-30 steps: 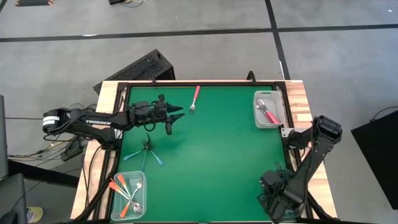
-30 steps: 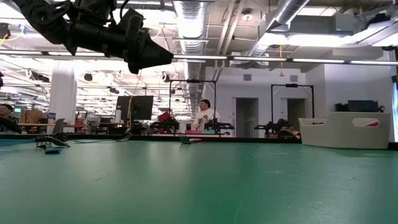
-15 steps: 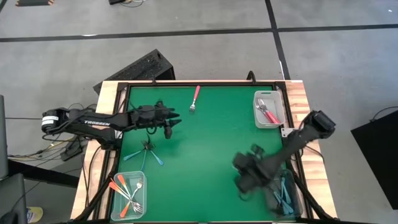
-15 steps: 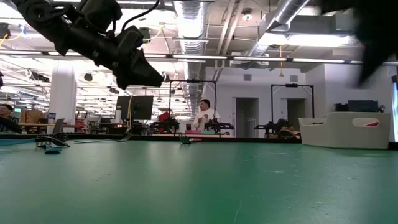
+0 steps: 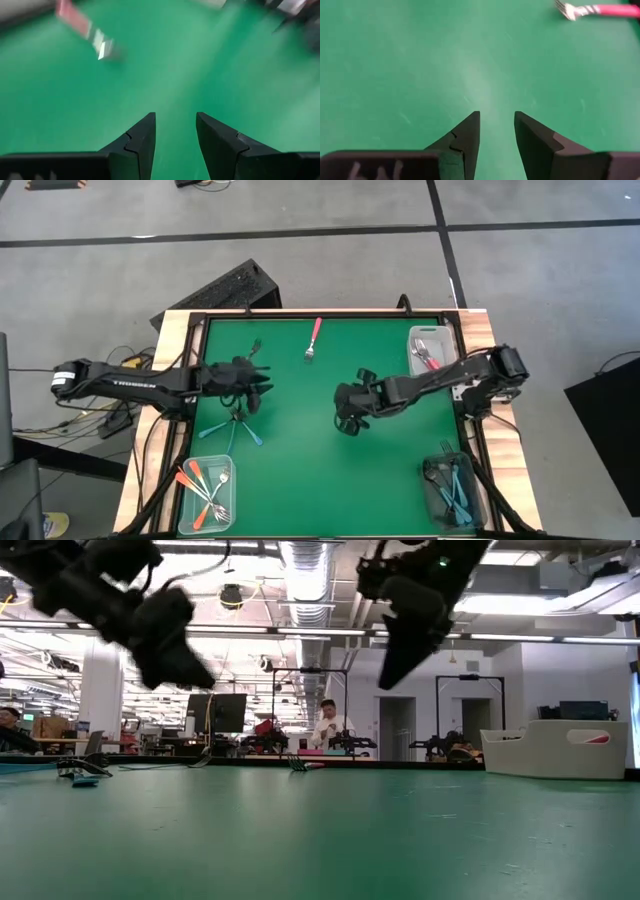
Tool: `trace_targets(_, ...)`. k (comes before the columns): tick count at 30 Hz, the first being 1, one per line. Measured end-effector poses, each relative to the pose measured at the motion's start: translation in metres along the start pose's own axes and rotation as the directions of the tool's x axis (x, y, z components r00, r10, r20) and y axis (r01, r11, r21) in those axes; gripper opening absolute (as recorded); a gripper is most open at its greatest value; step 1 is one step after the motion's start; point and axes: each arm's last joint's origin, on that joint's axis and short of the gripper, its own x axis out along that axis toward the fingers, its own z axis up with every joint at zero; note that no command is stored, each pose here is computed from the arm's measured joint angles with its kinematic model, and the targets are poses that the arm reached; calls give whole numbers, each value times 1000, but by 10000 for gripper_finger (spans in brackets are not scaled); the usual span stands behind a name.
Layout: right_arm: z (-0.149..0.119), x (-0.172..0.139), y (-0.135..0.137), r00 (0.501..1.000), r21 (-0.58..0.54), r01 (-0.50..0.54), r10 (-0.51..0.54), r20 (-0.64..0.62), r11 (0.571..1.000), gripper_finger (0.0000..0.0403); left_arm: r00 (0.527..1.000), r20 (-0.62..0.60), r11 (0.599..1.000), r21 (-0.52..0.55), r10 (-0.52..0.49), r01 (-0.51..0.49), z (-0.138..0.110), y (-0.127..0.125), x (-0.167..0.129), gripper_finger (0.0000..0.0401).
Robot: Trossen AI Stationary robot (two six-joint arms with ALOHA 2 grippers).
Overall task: Sort silverware by color (type)
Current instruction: Put the blue fork into the black bin
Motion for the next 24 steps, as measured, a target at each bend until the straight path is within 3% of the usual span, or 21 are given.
trace_targets(4, 5, 2, -2, 999, -11, -12, 12, 44, 1000, 141, 971, -206, 988, -73, 119, -136, -31, 9, -6, 127)
trace_targets(8, 6, 3, -4, 999, -24, -8, 9, 48, 1000, 137, 931, -278, 950, -137, 237, -282, -45, 15, -13, 127)
trace_targets(17, 14, 8, -15, 997, -24, 5, -3, 83, 1000, 136, 916, -348, 928, -233, 198, -290, -54, 10, -18, 127)
trace_targets(24, 15, 9, -17, 996, -47, 11, -7, 86, 999, 136, 860, -438, 894, -225, 262, -387, -65, 13, -26, 127)
